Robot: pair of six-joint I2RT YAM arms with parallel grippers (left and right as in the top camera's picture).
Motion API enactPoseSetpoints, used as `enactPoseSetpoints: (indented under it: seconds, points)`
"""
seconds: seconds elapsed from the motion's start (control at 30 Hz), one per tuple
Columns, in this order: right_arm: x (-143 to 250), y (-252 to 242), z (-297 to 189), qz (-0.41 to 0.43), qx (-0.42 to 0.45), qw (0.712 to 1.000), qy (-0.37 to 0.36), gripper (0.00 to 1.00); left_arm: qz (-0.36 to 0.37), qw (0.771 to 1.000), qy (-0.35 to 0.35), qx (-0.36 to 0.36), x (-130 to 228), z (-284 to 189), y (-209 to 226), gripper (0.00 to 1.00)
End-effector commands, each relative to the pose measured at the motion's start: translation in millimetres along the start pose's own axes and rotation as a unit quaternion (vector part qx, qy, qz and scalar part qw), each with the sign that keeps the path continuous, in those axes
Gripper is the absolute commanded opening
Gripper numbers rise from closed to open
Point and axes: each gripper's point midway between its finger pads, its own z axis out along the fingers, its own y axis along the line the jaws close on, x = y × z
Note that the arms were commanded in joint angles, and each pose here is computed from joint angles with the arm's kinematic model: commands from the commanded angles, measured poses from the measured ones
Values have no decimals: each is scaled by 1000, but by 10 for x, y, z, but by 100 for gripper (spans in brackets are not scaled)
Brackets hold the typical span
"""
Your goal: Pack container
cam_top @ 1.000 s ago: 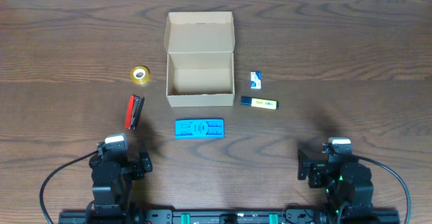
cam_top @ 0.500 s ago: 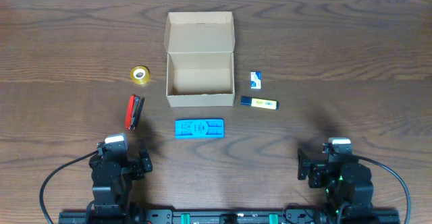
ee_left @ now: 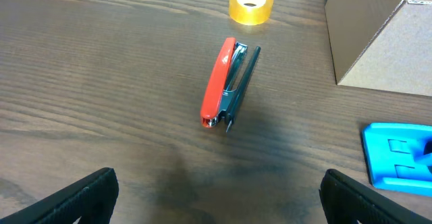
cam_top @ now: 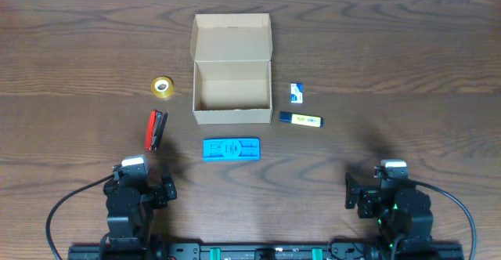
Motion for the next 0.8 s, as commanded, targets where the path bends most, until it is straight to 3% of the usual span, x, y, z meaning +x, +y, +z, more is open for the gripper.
enactPoseSetpoints:
  seconds: [0.0,0.43,0.77]
  points:
    - [46,-6,25,9,0,1000,4,99,1,1000,2,-3,30,15,13,95]
    - [-134,195,-49,8,-53,998,18,99,1,1000,2,-3,30,15,13,95]
    - [-969,320,-15,15,-58,990,126,99,1,1000,2,-3,30,15,13,95]
